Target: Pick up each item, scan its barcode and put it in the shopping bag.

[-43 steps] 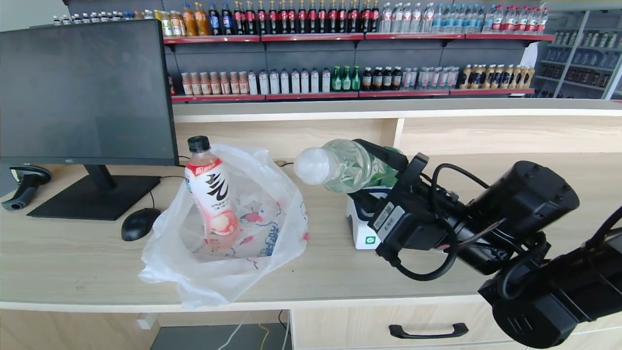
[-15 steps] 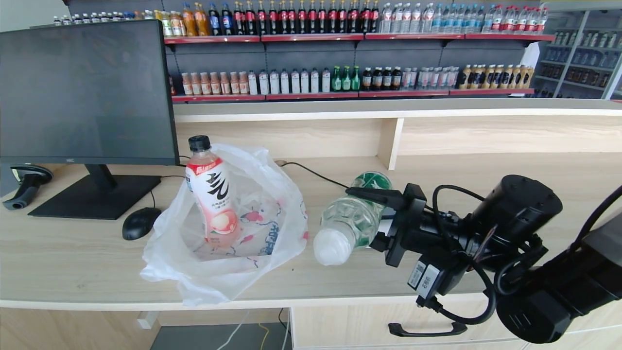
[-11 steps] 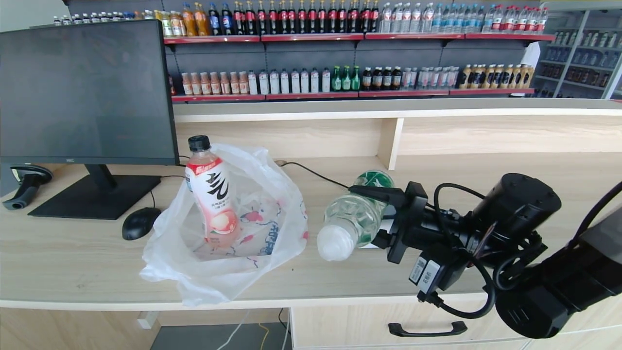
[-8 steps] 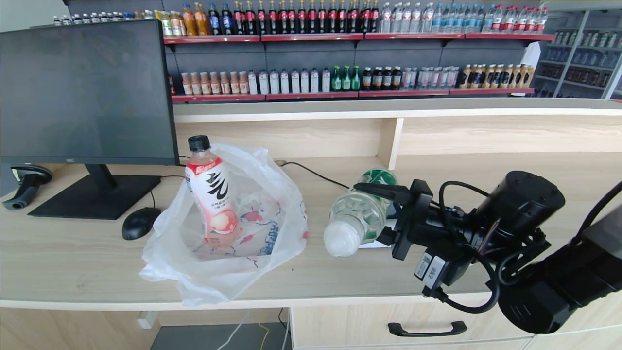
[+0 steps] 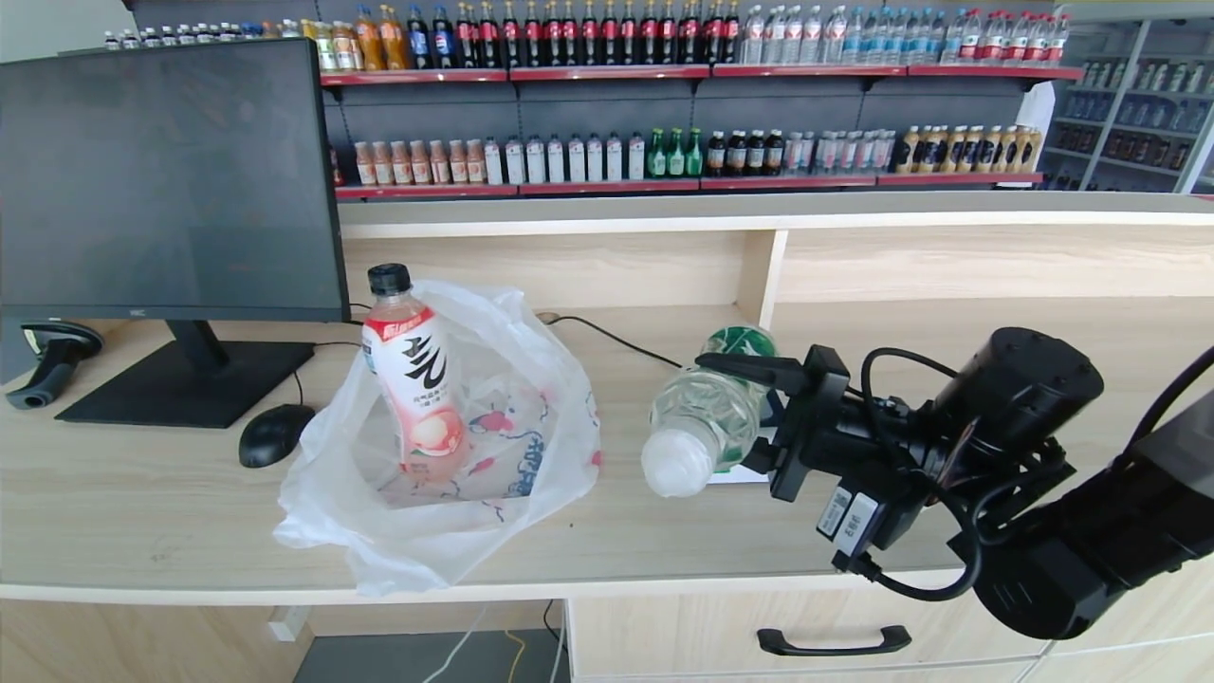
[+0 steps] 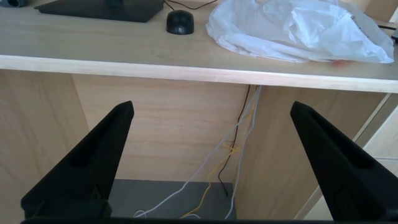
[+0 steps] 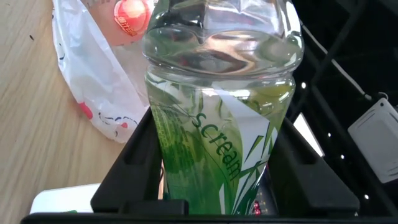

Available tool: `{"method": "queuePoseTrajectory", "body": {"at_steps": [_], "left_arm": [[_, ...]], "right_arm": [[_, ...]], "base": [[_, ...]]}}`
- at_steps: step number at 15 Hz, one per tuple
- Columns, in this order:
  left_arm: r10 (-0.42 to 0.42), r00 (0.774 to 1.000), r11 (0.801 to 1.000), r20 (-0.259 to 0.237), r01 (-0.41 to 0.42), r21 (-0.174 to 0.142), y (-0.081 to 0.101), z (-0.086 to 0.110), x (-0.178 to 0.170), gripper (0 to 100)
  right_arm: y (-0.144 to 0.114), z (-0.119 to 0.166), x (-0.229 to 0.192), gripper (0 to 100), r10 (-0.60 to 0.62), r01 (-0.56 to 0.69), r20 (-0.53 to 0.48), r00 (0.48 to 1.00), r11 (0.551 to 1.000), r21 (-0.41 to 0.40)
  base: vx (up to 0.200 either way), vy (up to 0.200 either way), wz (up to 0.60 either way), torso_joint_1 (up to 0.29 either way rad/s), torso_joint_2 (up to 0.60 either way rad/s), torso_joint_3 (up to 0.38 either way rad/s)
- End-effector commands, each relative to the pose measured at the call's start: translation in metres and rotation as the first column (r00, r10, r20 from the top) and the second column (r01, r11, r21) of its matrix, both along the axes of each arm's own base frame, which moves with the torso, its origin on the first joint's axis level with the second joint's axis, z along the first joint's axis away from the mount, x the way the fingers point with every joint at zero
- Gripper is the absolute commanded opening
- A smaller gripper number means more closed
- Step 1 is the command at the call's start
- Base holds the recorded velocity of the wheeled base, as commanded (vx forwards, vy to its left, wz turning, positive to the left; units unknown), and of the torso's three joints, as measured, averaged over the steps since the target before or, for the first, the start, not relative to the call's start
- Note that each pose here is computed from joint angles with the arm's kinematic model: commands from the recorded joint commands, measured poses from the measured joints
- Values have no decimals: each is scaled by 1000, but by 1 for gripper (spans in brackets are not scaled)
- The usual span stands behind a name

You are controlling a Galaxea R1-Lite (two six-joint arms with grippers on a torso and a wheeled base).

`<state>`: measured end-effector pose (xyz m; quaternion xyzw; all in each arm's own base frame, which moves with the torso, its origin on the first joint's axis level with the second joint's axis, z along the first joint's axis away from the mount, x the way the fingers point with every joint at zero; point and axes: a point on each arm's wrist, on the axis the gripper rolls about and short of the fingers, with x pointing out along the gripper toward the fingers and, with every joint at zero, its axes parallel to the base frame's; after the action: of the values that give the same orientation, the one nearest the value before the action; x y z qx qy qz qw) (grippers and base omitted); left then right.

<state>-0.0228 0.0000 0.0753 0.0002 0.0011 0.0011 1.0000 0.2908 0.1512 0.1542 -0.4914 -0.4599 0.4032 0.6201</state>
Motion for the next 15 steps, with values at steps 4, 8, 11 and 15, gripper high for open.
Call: {"method": "queuePoseTrajectory", "body": {"at_steps": [4,8,11,15], "left_arm": [[1,1000,1000,1,-1,0,0,0,0,100],[1,1000,1000,-1,-1,0,0,0,0,100],[1,1000,1000,1,-1,0,0,0,0,100],[1,1000,1000,1,-1,0,0,0,0,100]], "right_arm": [[1,3,3,0,1,-1,5,1000,1000,9],[1,3,3,0,1,-1,5,1000,1000,9],[2,3,2,0,8,-8,-5,1000,1000,12],[0,17,-3,0,18,-18,-3,1000,999,41]], "base": [[0,0,0,0,0,0],[0,0,0,0,0,0],[0,0,0,0,0,0],[0,0,0,0,0,0]]}}
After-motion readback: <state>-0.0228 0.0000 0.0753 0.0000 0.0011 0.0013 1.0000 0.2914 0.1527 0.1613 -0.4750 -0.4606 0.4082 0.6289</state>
